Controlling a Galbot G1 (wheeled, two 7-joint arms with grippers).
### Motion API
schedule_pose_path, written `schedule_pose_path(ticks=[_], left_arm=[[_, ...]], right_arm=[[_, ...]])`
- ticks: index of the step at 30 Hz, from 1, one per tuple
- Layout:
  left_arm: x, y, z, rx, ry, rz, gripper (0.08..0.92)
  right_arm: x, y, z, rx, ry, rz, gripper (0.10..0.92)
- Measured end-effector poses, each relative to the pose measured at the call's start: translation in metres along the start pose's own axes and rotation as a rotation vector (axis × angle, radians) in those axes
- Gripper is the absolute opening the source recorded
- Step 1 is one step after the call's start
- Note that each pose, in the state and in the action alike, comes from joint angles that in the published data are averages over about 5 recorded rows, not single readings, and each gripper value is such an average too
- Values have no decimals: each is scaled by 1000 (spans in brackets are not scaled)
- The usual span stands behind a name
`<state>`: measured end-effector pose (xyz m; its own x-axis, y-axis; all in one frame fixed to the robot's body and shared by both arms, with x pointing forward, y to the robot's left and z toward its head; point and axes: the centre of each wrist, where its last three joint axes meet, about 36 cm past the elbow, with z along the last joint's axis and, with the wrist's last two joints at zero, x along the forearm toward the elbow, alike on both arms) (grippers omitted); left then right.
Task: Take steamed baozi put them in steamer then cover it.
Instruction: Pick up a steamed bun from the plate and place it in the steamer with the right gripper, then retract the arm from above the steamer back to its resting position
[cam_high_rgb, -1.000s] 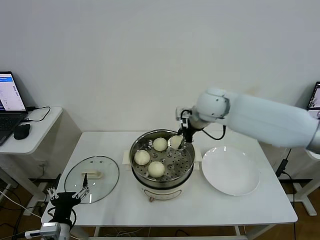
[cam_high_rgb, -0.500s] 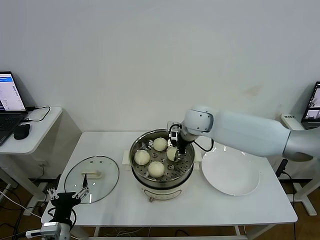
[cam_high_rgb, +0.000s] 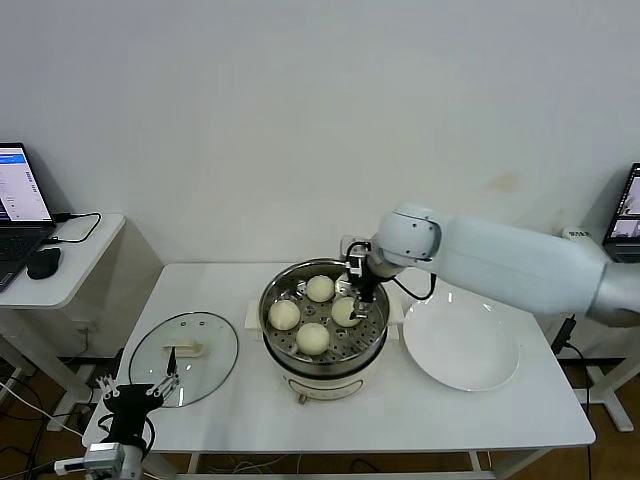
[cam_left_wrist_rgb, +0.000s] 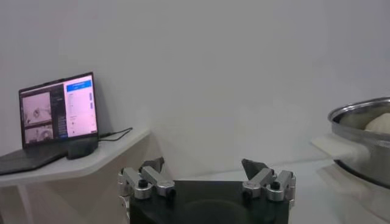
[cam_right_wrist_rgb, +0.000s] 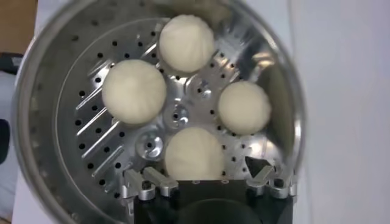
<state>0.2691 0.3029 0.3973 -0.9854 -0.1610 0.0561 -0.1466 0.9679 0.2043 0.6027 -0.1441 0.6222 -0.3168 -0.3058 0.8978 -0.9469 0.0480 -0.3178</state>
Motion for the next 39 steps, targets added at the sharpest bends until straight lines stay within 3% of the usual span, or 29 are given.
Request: schedule_pose_path(ticks=[6, 11, 27, 33, 39], left_arm=[[0, 0, 2, -6, 2, 3, 823], [1, -2, 7, -11, 10, 6, 823], [7, -12, 24, -31, 27, 8, 823], [3, -8, 32, -107, 1, -13, 823], [-4, 6, 51, -340, -70, -48, 823]], right_arm=[[20, 28, 38, -77, -114, 122, 822], [24, 60, 75, -158, -276, 280, 823], [-24, 168, 157, -452, -808, 767, 823], [-48, 233, 193, -630, -859, 893, 822], [-59, 308, 226, -808, -785, 985, 823]])
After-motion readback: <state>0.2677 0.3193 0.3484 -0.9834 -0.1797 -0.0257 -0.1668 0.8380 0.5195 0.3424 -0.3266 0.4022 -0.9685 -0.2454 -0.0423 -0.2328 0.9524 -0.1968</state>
